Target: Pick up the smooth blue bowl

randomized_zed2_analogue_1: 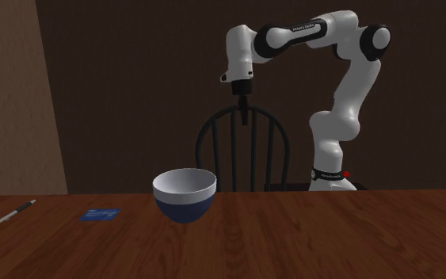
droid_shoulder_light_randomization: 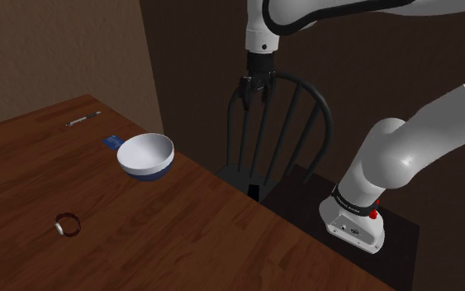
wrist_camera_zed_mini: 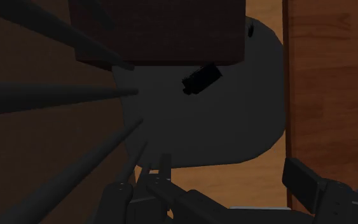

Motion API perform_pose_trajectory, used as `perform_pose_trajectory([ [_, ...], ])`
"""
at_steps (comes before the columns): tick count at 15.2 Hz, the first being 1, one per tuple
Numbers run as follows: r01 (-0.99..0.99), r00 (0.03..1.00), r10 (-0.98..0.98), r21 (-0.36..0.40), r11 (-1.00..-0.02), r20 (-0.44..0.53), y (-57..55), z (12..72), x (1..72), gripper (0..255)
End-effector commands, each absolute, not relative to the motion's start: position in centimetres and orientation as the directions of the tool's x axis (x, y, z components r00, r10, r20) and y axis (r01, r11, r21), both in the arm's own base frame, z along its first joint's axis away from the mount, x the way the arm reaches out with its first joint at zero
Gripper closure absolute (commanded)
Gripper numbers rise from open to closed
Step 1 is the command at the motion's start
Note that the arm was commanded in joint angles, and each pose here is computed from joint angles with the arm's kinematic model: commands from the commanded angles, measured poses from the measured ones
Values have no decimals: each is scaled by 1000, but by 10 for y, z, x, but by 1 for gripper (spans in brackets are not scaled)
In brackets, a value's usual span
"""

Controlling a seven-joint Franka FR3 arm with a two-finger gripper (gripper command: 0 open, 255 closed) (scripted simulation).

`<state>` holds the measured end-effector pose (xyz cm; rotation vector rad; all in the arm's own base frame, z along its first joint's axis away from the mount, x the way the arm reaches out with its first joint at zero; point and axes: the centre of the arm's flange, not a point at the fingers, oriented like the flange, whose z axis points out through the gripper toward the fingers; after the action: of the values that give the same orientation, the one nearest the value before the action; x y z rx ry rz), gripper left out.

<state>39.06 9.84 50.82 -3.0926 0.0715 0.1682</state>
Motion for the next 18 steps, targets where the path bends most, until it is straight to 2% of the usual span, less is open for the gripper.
perform_pose_trajectory([
  [1, -44, 994, -39, -47, -998, -105, 120, 501, 405, 0],
  [18, -5, 997, 1, -93, -996, -74, 287, 439, 528, 0],
])
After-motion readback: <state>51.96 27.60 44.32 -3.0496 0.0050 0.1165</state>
